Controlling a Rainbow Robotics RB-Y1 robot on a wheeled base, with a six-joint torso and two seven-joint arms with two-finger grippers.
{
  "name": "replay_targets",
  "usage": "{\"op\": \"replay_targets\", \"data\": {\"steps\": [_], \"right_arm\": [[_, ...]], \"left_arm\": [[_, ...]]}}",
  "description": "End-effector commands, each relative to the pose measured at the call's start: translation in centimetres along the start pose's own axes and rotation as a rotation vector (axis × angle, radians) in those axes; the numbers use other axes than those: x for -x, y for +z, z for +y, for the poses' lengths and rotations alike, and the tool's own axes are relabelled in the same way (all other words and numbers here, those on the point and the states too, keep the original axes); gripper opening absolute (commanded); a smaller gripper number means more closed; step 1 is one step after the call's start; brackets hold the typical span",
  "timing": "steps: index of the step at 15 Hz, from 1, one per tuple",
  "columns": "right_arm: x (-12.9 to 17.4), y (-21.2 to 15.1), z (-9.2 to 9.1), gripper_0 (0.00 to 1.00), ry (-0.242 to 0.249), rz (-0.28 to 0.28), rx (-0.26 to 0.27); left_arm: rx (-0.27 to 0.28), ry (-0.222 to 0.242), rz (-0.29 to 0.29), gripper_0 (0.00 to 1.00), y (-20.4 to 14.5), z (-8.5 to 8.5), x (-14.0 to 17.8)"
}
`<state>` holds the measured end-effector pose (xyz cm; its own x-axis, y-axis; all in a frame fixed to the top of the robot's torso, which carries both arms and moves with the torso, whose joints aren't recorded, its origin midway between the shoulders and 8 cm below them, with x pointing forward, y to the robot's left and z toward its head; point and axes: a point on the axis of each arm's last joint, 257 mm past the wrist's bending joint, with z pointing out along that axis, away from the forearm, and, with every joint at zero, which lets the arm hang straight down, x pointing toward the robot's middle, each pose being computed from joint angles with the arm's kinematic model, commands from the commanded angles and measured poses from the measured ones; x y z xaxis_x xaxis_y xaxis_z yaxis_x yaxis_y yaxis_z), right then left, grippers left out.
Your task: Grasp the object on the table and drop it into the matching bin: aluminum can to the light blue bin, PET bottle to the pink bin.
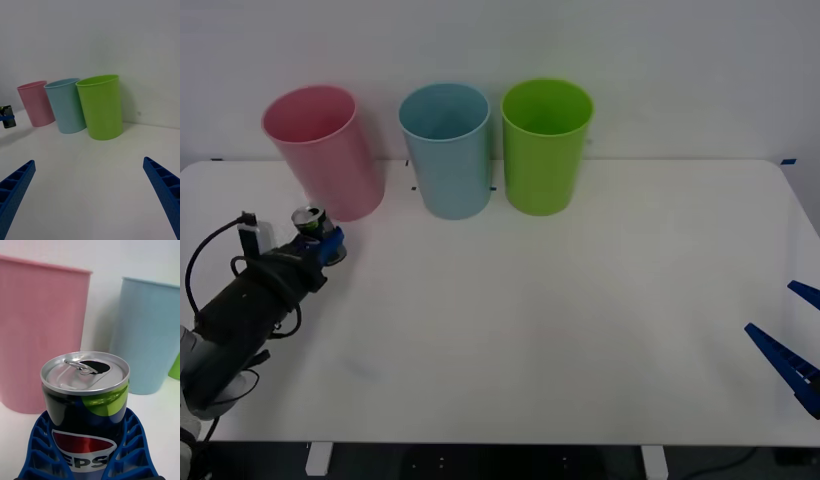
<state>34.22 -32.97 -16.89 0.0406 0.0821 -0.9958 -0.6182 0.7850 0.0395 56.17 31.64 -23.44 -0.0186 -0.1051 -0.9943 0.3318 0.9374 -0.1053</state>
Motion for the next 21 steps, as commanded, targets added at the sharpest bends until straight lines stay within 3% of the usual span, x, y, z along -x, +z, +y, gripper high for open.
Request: {"op": "replay_targets", "data": {"steps": [1, 5, 9, 12, 21], "right_arm": [[0.0, 0.0, 0.0, 1.0, 0.0, 0.0, 0.0], [0.0, 0.0, 0.0, 1.0, 0.0, 0.0, 0.0], [0.0, 0.0, 0.0, 1.0, 0.0, 0.0, 0.0], [0.0, 0.0, 0.0, 1.0, 0.0, 0.0, 0.0], [0.0, 0.0, 0.0, 1.0, 0.0, 0.0, 0.0]], "left_arm": [[-0.029, -0.011, -0.042, 0.0, -0.5, -0.1, 1.9], [-0.06, -0.037, -0.12, 0.0, -0.4, -0.8, 5.6], [-0.112, -0.028, -0.19, 0.0, 0.2, -2.7, 9.6], [-0.169, -0.093, -0.222, 0.0, 0.9, -4.7, 13.0], [-0.263, -0.177, -0.267, 0.0, 5.0, -9.1, 21.4]]}}
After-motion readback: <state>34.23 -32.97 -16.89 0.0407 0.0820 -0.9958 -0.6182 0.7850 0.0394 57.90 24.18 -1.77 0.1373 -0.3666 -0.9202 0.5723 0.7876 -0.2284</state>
